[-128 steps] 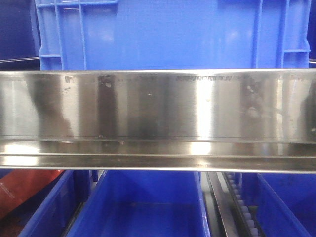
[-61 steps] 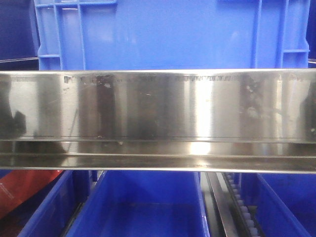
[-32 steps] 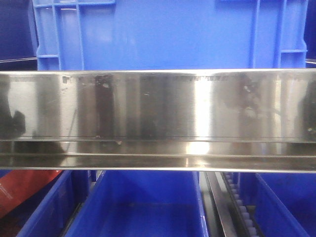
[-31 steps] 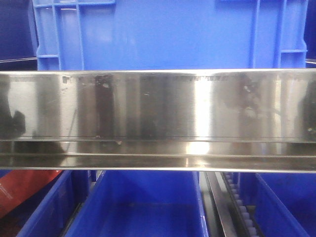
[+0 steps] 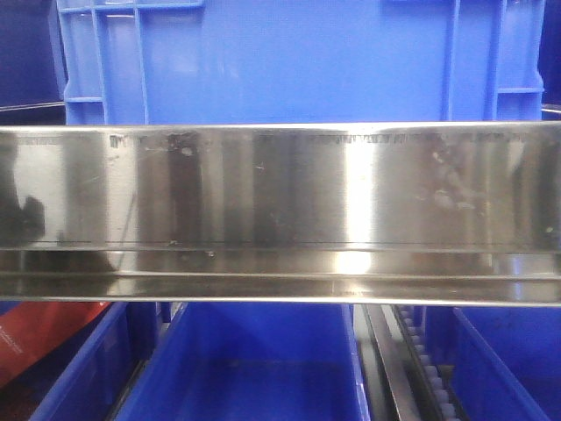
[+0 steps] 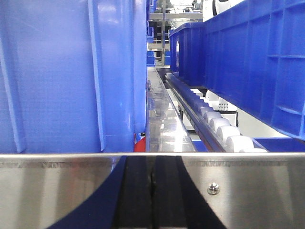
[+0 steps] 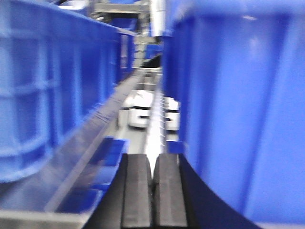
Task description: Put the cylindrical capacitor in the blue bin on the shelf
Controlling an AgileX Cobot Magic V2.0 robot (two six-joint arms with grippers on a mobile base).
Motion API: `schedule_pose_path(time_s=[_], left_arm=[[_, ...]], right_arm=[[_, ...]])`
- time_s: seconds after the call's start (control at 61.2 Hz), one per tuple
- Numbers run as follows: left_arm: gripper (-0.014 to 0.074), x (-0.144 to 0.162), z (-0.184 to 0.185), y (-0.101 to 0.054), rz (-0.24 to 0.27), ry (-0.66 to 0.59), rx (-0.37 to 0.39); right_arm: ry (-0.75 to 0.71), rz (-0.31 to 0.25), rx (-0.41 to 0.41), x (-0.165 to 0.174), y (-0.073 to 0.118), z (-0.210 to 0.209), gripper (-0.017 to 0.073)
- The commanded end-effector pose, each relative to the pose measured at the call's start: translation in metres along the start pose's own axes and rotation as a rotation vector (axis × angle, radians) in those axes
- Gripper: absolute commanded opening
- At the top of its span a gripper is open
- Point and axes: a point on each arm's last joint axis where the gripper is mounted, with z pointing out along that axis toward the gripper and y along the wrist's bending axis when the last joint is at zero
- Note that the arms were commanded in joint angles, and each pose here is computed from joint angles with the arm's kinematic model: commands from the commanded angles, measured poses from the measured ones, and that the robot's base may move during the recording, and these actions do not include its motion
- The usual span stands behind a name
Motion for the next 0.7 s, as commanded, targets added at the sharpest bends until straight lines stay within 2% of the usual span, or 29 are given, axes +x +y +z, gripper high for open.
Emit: schedule_pose_path(time_s=[0.0, 0.065, 0.147, 0.311, 0.687], left_arm=[[-0.0111, -0.003, -0.001, 0.0, -0.01, -0.026, -0.005], [-0.0111, -0.003, -0.001, 0.0, -0.01, -0.026, -0.005], [-0.0111, -0.003, -0.001, 0.0, -0.01, -0.026, -0.005], [-0.0111, -0.003, -0.001, 0.0, -0.01, -0.026, -0.005], [-0.0111, -0.003, -0.001, 0.0, -0.01, -0.026, -0.005]], right_arm=[[-0.043, -0.001, 0.035, 0.014, -0.003, -0.001, -0.0158], [-0.027, 0.002, 0.048, 0.028, -0.004, -0.001, -0.0158], [-0.018, 0.002, 0.054, 0.029, -0.004, -0.001, -0.0158], [0.005, -0.043, 0.061, 0.031, -0.005, -0.001, -0.0158], [0.005, -0.043, 0.061, 0.031, -0.005, -0.001, -0.0158]])
